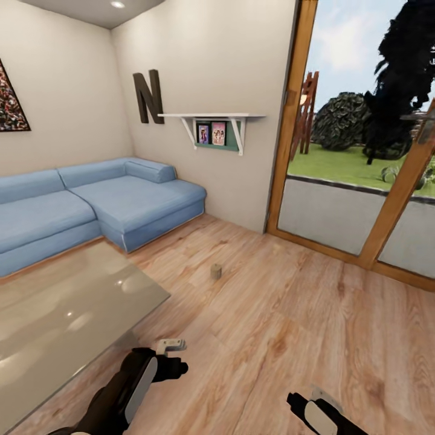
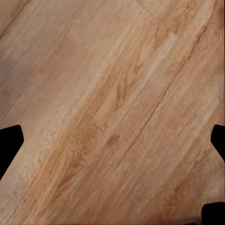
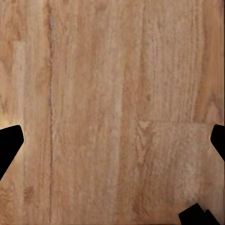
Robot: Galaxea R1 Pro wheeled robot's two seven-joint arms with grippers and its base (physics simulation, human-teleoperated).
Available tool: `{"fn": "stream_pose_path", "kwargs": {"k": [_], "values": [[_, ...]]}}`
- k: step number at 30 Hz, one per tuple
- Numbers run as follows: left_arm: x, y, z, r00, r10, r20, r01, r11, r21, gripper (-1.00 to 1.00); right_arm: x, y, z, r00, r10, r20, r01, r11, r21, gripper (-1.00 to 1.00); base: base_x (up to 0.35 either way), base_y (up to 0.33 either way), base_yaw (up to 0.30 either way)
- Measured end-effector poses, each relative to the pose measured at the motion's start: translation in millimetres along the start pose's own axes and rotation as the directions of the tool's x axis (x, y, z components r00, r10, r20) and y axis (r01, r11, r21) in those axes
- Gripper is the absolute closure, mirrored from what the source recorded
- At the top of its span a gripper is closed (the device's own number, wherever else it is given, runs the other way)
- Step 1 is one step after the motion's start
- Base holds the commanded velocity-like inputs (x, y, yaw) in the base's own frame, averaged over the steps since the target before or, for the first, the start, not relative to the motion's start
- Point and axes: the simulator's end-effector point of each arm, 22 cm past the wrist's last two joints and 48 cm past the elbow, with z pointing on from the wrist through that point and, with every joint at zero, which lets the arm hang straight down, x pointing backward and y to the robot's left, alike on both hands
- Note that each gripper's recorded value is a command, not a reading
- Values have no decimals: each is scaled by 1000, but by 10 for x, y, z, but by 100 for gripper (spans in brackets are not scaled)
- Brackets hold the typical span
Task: Place each of the two pumpkins and all three candles from the living room inside a cabinet in the living room (use any cabinet), then make sure every cabinet is closed, and position the cauldron so it is next to a table in the living room.
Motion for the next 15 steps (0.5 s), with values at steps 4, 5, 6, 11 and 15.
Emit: {"fn": "stream_pose_path", "kwargs": {"k": [4, 5, 6, 11, 15], "values": [[2, -61, 3, 1000, 1, 0, -1, 1000, 8, -100, 13, -42, 8, 1000, 7, -4, -7, 1000, 9, -100, 0, 0, -277], [3, -64, 3, 1000, 1, 0, -1, 1000, 9, -100, 14, -46, 9, 1000, 8, -4, -8, 1000, 10, -100, 0, 0, -278], [4, -67, 3, 1000, 1, -1, -1, 1000, 9, -100, 14, -48, 10, 1000, 10, -3, -10, 1000, 10, -100, 0, 0, -278], [7, -77, 3, 1000, 1, -2, -1, 1000, 11, -100, 13, -57, 10, 1000, 13, -1, -13, 1000, 13, -100, 0, 0, -277], [1, -83, -5, 1000, 0, -1, 0, 1000, 12, -100, 7, -53, 5, 999, 46, -5, -46, 999, 12, -100, 0, 0, -268]]}}
